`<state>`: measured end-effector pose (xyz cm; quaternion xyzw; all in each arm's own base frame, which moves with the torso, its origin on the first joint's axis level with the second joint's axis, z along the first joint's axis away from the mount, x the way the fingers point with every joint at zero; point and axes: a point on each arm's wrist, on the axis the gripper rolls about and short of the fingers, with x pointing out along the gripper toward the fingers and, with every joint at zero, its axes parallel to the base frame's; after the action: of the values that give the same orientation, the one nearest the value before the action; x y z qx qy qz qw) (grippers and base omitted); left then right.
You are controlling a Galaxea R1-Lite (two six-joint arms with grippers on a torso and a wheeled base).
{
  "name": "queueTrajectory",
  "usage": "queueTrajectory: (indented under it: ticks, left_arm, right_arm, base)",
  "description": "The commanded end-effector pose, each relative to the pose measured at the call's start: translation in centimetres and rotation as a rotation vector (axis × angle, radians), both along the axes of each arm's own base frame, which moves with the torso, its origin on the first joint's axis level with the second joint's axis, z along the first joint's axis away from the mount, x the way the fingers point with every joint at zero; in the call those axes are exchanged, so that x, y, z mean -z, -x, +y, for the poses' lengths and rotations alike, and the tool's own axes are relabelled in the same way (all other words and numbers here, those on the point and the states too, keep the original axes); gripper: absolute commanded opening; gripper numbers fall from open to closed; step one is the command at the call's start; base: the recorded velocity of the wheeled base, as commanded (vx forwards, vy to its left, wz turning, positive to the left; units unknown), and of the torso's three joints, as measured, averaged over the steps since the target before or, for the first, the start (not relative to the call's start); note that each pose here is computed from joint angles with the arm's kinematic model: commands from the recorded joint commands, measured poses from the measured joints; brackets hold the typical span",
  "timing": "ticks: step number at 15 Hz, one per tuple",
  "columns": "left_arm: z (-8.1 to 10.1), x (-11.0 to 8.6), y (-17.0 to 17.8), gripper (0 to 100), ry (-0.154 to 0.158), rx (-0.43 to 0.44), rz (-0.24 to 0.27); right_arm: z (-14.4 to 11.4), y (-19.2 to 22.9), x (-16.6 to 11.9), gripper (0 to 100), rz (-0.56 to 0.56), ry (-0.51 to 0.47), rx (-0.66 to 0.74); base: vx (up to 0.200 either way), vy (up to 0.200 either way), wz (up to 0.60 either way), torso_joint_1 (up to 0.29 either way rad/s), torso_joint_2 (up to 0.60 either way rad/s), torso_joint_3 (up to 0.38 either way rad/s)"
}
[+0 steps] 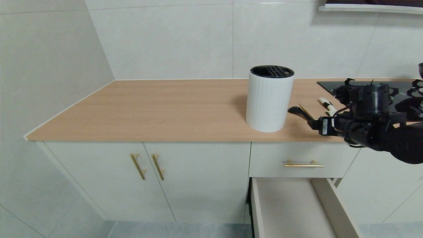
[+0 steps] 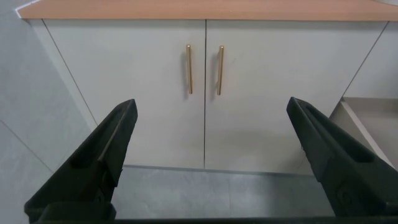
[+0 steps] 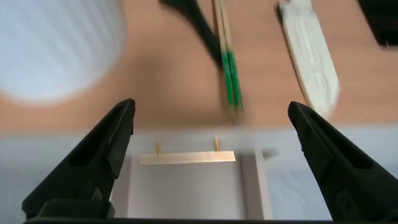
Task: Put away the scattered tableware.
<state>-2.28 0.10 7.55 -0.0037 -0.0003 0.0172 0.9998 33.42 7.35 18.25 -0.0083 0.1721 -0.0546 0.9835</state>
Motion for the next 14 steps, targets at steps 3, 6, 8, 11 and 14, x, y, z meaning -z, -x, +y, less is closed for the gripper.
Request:
queueTrajectory:
  ticks: [3, 6, 8, 11, 14]
  left_arm:
    - [0.0, 0.0, 0.0, 100, 0.0, -0.001, 0.0]
    - [0.0, 0.0, 0.0, 100, 0.0, -0.001, -0.001]
    - [0.0, 0.0, 0.0, 100, 0.0, -0.001, -0.001]
    - [0.0, 0.0, 0.0, 100, 0.0, -0.001, -0.001]
    - [0.0, 0.0, 0.0, 100, 0.0, -0.001, 0.0]
  right_arm:
    - [-0.3, -1.6, 2.7, 100, 0.071, 0.015, 0.018]
    - [-0.6, -1.9, 3.0, 100, 0.069, 0.015, 0.03]
    - [-0.8, -1.9, 3.0, 100, 0.068, 0.015, 0.037]
    - [-1.3, -2.0, 2.9, 100, 0.062, 0.014, 0.05]
    - [-1.3, -2.1, 3.0, 100, 0.065, 0.015, 0.051]
  base:
    - [0.0, 0.0, 0.0, 0.0, 0.0, 0.0]
    - [0.0, 0.0, 0.0, 0.0, 0.0, 0.0]
    - [0.0, 0.0, 0.0, 0.0, 0.0, 0.0]
    - [0.0, 0.0, 0.0, 0.0, 0.0, 0.0]
    - [0.0, 0.0, 0.0, 0.0, 0.0, 0.0]
